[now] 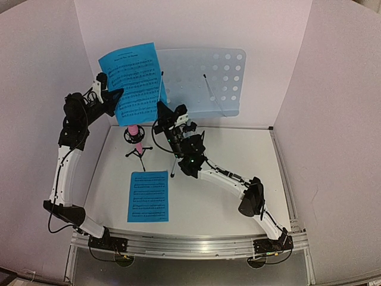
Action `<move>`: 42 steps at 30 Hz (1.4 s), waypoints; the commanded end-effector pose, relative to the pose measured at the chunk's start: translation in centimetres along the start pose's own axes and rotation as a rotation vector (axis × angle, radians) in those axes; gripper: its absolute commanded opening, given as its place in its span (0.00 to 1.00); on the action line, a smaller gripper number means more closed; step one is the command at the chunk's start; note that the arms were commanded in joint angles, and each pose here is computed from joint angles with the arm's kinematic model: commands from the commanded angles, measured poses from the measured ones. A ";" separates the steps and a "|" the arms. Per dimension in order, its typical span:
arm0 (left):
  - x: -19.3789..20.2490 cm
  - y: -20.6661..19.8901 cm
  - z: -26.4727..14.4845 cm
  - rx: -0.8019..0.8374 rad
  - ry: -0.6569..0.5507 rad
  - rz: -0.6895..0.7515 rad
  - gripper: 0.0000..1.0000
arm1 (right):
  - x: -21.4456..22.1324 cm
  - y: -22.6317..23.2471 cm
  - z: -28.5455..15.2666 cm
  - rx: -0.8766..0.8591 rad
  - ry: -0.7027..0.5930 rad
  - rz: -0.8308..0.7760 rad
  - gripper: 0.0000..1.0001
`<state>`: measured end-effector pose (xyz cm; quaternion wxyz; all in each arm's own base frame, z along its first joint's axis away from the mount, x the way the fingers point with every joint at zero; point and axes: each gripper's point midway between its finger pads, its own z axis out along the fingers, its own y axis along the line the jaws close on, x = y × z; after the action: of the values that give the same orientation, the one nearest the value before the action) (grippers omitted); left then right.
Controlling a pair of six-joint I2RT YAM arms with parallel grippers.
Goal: Set up the instrument practice props
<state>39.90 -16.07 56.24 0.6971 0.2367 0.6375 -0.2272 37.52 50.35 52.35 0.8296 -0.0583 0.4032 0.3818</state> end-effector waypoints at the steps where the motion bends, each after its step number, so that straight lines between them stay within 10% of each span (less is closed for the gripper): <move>1: -2.0 -0.7 -1.9 -0.009 -0.043 0.017 0.00 | -8.8 0.8 0.4 0.002 -0.200 0.053 0.00; 42: -3.2 -0.9 -0.7 0.028 -0.080 0.010 0.00 | -11.0 3.7 -0.3 -0.094 -0.261 -0.005 0.00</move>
<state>40.03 -16.13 56.62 0.6909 0.2204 0.6429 -0.2463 35.38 51.35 53.15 0.8414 -0.0951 0.3825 0.3696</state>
